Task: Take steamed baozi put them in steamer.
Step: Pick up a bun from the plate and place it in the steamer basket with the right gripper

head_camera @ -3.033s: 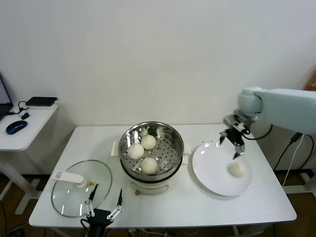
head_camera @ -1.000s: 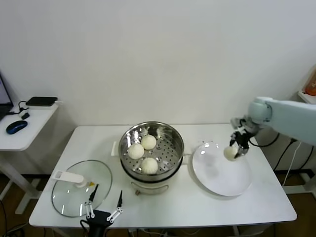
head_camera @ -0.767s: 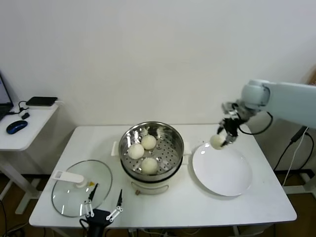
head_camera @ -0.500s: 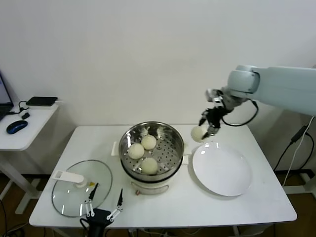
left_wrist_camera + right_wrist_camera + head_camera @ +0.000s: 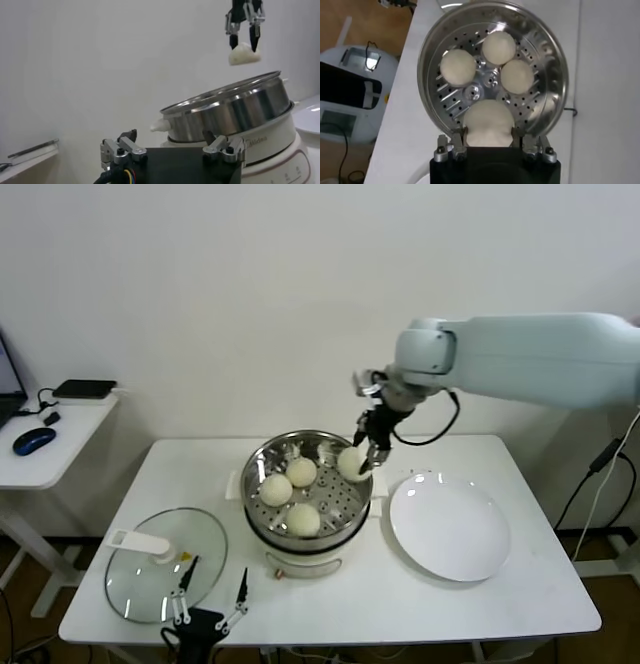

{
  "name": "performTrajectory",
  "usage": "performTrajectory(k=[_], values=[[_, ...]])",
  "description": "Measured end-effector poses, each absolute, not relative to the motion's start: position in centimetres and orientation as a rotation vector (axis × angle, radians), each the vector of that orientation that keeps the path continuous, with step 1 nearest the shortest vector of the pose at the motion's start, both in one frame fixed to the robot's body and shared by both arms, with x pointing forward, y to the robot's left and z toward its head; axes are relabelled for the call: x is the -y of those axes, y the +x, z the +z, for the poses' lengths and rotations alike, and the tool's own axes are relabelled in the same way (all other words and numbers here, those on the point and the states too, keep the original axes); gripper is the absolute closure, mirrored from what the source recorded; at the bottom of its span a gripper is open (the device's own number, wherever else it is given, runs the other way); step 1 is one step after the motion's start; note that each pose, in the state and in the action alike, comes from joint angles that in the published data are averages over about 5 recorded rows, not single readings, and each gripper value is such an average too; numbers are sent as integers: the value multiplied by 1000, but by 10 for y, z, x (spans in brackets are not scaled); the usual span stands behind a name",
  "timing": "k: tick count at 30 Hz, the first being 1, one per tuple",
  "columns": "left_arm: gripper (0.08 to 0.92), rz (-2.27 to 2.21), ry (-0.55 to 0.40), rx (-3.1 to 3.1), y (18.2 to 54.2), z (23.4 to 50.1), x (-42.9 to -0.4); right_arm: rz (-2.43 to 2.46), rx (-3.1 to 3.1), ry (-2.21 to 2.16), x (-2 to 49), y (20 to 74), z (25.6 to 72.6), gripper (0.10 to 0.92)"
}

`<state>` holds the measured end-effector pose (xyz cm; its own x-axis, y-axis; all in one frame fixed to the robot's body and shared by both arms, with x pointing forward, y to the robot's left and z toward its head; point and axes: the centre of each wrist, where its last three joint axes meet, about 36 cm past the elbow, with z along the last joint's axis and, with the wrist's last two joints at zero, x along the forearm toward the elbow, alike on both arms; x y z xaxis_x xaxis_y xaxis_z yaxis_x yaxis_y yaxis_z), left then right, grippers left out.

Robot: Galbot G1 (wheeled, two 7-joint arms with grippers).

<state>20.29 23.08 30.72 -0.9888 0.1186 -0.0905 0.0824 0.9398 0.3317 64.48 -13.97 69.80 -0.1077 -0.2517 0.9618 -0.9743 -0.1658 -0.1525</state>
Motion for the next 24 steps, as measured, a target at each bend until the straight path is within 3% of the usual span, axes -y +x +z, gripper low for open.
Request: performTrajectory(k=[10, 24], values=[[177, 503, 148, -2989, 203, 306, -233, 1349, 1315, 1467, 99, 653, 656, 411], [177, 500, 143, -2991, 203, 305, -233, 1351, 1308, 1456, 85, 667, 610, 395]])
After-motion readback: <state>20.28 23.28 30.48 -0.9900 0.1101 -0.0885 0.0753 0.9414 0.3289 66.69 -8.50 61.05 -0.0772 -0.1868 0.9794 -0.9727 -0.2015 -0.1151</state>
